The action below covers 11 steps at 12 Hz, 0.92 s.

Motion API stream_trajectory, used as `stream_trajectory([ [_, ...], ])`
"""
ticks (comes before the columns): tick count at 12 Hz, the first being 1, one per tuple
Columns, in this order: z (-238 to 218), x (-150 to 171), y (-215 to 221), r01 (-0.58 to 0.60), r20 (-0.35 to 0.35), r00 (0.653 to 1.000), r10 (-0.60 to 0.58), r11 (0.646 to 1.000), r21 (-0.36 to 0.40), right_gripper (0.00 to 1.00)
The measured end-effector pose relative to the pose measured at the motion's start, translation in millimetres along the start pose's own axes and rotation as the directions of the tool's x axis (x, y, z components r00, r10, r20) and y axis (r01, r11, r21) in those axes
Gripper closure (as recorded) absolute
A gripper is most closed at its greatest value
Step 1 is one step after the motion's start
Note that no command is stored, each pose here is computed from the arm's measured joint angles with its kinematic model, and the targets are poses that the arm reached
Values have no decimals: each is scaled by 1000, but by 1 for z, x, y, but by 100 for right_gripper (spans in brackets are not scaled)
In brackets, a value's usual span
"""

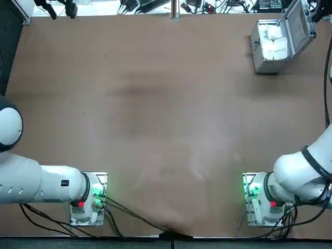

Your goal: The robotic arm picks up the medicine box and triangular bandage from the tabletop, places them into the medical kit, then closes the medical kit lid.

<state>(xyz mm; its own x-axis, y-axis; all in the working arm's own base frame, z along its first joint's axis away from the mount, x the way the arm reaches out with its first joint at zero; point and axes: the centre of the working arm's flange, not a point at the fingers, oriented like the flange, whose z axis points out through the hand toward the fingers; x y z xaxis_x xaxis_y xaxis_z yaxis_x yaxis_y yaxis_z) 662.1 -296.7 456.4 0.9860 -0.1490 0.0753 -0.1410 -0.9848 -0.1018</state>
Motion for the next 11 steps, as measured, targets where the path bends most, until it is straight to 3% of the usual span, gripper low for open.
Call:
stream_trajectory([
  [4, 7, 6, -19, 20, -1, 1000, -20, 999, 35, 99],
  [11, 18, 25, -129, 116, 8, 993, -117, 991, 71, 99],
])
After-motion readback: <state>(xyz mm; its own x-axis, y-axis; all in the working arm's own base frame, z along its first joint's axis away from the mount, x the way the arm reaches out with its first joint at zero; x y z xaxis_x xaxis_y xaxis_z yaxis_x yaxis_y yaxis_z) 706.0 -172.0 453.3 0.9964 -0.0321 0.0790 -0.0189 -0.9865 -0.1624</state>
